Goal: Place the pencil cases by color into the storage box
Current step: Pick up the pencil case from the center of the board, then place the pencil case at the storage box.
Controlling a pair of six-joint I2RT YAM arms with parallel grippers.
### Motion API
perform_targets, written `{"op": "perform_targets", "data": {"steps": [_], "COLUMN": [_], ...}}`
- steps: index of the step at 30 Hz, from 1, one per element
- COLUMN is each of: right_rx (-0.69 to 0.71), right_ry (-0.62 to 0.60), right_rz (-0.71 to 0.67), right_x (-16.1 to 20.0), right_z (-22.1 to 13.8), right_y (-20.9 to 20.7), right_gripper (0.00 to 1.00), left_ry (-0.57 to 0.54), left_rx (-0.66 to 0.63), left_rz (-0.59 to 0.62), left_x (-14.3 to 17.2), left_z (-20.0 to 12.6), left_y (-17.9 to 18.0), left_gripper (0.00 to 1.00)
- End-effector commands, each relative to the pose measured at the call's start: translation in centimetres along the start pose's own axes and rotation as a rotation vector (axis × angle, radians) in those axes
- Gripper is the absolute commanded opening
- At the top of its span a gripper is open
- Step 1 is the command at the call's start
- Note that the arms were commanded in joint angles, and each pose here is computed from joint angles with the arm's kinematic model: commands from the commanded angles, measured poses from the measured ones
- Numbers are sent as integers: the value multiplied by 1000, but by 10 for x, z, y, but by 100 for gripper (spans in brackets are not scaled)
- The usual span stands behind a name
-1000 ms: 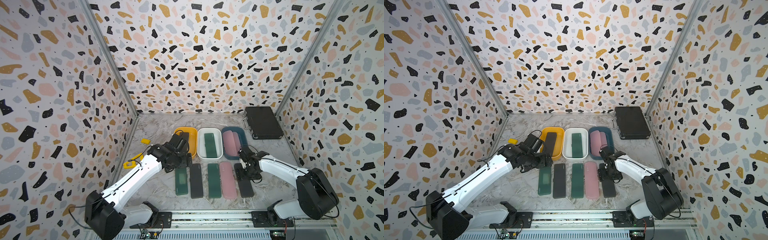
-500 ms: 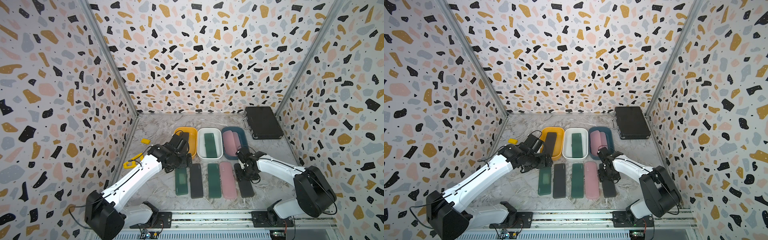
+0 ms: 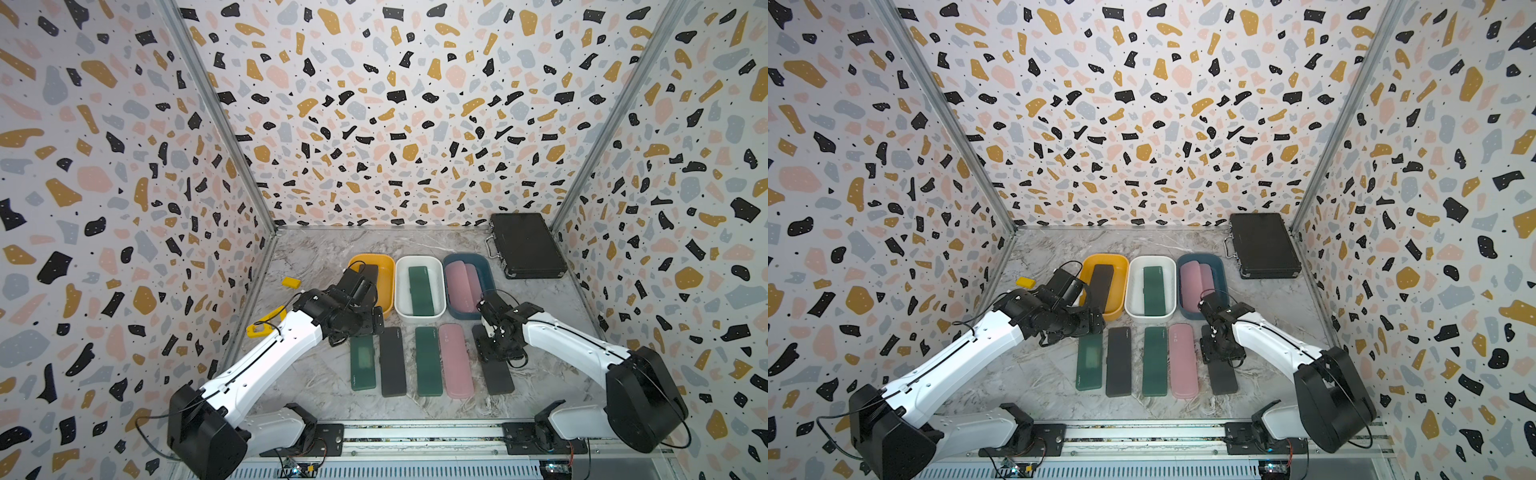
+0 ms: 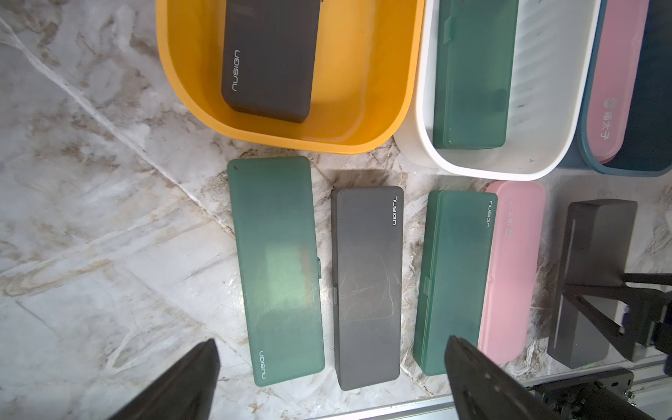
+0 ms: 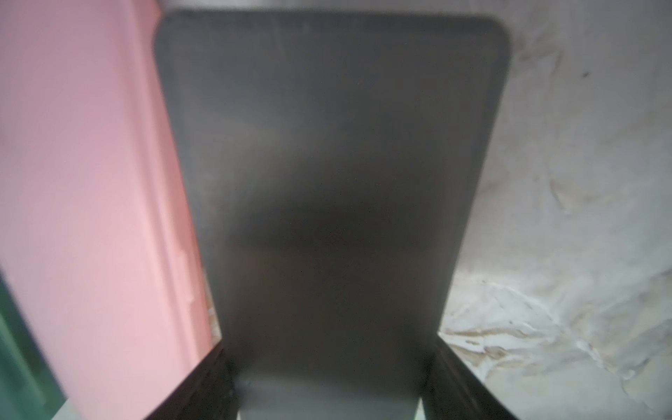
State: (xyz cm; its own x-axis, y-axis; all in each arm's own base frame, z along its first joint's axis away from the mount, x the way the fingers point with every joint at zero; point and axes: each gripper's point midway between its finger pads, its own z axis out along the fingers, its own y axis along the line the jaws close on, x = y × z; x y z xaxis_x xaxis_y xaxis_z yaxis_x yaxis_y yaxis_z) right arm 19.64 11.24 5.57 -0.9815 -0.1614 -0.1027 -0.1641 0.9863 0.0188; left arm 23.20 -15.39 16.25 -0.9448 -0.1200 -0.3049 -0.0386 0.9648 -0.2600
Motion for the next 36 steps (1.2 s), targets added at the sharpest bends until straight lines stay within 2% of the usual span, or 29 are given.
{"op": "perform_targets", "data": {"steps": [1,7,13,24,36], "right_rx": [-8,-81,-122,-201,-293], "right_ry": [-21,-62,-125,-237,-334], "right_rz": [-19,-26,-45,-104,-129], "right_x": [6,16,-3,-77,-154], "right_z": [-29,-59,-95,-137,-152], "right_y": [-2,3,13,69,158], "right_gripper": [49,48,48,48,47], "left_ry": [-18,-33,-38,-33,-82], "left_rx": [4,-14,-23,29,48], "left_rz": [17,32,29,-62,-193], "left_x": [-1,-4,-10,-20,-28], "left_z": [-4,-7,-8,-13,-29], "left_y": [0,3,5,19,45], "left_gripper": [100,100,100,100,100]}}
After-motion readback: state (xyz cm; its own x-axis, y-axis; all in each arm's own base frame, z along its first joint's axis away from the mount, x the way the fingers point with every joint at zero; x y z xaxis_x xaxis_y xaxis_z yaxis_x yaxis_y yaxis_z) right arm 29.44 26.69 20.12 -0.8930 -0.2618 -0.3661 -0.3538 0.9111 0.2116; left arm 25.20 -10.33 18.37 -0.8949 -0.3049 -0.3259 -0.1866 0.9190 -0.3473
